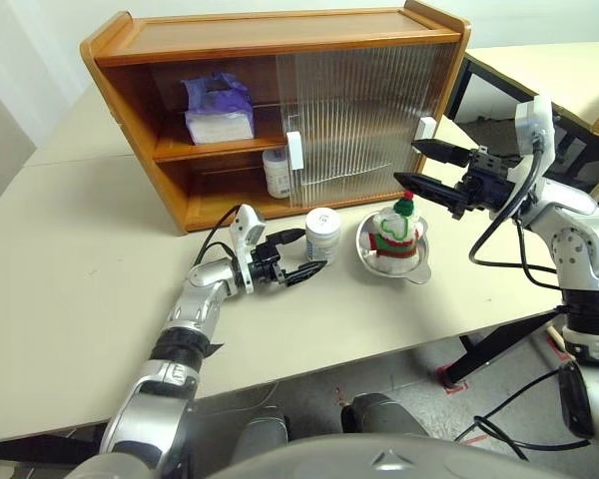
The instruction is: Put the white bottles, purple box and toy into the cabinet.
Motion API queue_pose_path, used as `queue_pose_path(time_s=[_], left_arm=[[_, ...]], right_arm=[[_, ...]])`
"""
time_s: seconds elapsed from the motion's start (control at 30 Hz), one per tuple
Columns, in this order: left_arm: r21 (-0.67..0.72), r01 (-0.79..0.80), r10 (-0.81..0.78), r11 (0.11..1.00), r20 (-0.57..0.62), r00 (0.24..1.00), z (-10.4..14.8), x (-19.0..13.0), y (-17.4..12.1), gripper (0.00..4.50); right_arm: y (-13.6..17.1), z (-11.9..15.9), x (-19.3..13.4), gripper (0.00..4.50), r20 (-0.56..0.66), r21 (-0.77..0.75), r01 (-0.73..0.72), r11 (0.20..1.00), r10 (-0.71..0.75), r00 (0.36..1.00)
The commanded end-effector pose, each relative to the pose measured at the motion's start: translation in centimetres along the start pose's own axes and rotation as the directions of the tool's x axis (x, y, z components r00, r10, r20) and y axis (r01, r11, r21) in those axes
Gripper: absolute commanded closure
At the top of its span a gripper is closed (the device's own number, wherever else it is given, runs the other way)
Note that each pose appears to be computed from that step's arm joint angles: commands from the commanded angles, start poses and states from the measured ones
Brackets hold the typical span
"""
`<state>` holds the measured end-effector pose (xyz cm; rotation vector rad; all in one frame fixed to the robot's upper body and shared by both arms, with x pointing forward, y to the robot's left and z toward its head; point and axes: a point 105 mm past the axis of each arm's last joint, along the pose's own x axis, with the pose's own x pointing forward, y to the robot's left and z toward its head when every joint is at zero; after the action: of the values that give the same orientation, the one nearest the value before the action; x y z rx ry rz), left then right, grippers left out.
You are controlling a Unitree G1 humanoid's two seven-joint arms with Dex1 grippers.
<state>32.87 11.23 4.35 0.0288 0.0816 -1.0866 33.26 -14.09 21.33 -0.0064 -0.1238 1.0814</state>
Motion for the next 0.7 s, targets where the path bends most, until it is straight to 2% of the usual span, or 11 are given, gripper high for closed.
queue_pose_path(time_s=[0.03, 0.27, 0.37, 0.47, 0.7], left_arm=[[0.005, -0.008, 0.009, 1.0, -0.019, 1.0, -0.5, 0.3, 0.3, 0.03], [0.005, -0.042, 0.042, 0.999, -0.021, 0.999, -0.9, 0.9, 1.0, 0.03], [-0.001, -0.056, 0.056, 0.998, -0.009, 0.998, -0.8, 1.0, 1.2, 0.64], [-0.002, -0.063, 0.063, 0.998, -0.002, 0.998, -0.8, 1.1, 1.3, 1.45], [-0.009, -0.08, 0.08, 0.997, 0.02, 0.997, -0.6, 0.9, 1.4, 1.46]], right_arm=[[0.1, 0.4, -0.4, 0.0, 0.003, -0.01, 0.008, 1.0, -0.008, 1.0], [0.1, 0.5, -0.5, 0.0, 0.001, -0.012, 0.014, 1.0, -0.014, 1.0], [0.0, 0.4, -0.5, 0.0, 0.001, -0.013, 0.016, 1.0, -0.016, 1.0], [0.0, 0.4, -0.5, 0.0, 0.0, -0.013, 0.015, 1.0, -0.015, 1.0], [0.1, 0.3, -0.4, 0.0, -0.003, -0.012, 0.009, 1.0, -0.009, 1.0]])
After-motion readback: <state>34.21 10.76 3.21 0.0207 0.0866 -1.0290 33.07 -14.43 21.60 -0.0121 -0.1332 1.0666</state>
